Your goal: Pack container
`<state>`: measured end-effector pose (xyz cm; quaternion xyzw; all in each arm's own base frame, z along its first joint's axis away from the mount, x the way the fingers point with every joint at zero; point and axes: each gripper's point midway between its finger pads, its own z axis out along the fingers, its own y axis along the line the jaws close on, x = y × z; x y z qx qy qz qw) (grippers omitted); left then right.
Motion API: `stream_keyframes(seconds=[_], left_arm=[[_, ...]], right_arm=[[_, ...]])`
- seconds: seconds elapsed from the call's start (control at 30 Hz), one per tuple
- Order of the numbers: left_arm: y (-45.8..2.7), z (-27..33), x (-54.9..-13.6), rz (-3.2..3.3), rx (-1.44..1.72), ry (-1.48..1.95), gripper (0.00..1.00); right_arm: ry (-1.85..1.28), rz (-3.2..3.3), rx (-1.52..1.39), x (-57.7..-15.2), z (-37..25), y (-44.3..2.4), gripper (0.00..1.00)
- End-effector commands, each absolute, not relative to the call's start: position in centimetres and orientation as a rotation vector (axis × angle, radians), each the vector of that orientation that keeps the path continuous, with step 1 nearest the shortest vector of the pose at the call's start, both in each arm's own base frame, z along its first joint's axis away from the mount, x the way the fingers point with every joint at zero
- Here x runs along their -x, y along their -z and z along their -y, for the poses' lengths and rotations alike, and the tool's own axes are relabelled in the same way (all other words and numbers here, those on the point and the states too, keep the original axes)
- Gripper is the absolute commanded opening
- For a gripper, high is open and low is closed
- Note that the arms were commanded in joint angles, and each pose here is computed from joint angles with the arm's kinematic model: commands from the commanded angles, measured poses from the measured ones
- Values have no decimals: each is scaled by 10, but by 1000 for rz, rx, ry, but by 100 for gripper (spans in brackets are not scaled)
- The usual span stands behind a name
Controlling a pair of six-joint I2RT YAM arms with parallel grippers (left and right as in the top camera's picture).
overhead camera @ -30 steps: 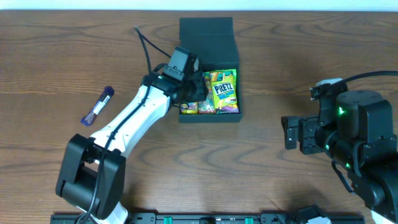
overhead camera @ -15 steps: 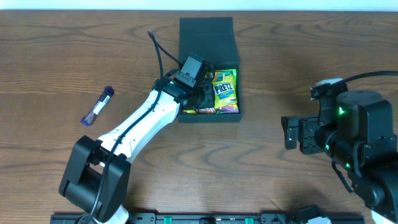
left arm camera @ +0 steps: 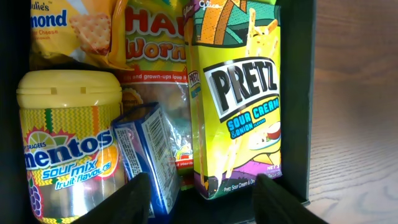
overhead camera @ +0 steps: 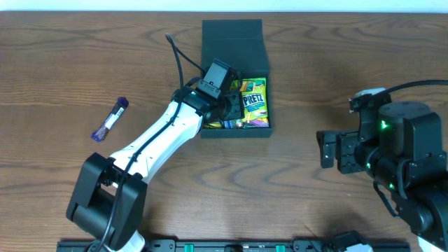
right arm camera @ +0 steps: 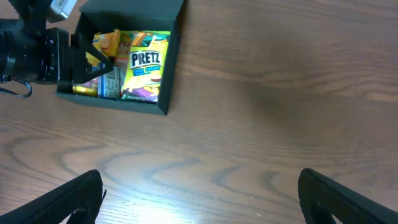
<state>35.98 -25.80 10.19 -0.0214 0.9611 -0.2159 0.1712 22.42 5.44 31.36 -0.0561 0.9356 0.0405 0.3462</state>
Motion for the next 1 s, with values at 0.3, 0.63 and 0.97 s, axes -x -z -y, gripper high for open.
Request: stream_keyframes(seconds=[0.3, 0.63, 0.97], left_arm=[[-150, 166, -396, -2550, 301, 307, 55], [-177, 23, -380, -2525, 344, -230, 75], [-175, -55, -381, -2593, 82, -461, 95]], right_arm=[[-91, -2425, 150, -224, -52, -314, 99], [-91, -2425, 150, -224, -52, -314, 99], [-91, -2425, 150, -224, -52, -314, 99]])
